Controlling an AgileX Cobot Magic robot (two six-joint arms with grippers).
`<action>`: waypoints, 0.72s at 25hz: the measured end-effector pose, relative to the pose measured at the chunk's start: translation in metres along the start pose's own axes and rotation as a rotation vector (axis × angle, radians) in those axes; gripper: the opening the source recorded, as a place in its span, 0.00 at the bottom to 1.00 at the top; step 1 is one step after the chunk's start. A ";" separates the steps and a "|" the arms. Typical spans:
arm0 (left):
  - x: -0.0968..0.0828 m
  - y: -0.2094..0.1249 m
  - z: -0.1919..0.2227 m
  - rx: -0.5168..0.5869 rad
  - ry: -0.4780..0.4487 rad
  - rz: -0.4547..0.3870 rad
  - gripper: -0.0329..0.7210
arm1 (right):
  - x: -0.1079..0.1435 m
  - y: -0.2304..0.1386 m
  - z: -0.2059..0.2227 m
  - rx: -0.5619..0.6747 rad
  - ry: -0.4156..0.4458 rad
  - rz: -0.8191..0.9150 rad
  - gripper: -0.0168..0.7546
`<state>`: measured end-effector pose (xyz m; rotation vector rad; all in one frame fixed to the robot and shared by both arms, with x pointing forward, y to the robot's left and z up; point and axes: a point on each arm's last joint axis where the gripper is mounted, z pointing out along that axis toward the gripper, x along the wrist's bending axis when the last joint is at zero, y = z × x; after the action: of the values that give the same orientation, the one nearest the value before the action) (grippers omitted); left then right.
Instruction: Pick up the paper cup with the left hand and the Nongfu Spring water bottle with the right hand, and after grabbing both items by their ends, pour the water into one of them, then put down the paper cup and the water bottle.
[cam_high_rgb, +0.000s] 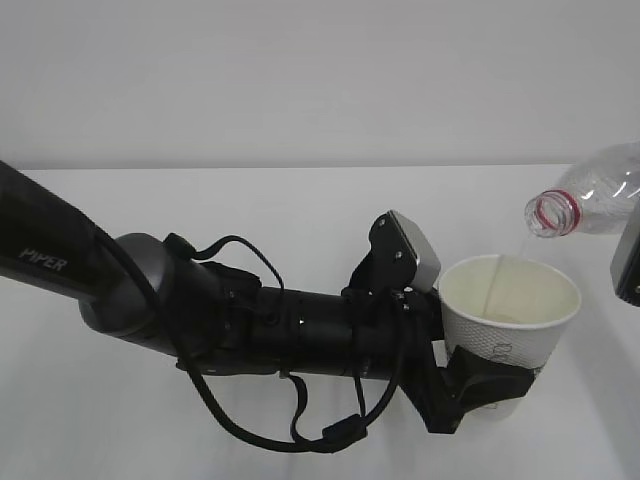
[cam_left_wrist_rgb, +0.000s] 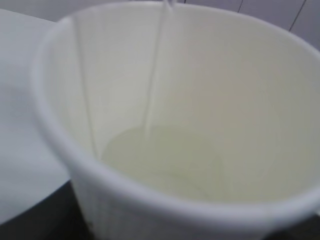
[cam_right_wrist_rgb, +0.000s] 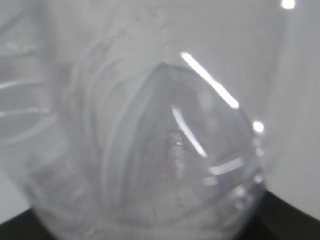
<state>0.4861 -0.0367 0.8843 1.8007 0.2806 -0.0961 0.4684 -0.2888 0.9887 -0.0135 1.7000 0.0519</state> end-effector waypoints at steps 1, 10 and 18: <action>0.000 0.000 0.000 -0.001 0.001 -0.001 0.72 | 0.000 0.000 0.000 0.000 0.000 0.000 0.62; 0.000 0.000 0.000 -0.001 0.001 -0.001 0.72 | 0.000 0.000 0.000 0.000 0.000 0.000 0.62; 0.000 0.000 0.000 -0.001 0.001 -0.001 0.72 | 0.000 0.000 0.000 0.000 -0.001 -0.005 0.62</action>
<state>0.4862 -0.0367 0.8843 1.8000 0.2822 -0.0958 0.4684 -0.2888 0.9888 -0.0173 1.6994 0.0485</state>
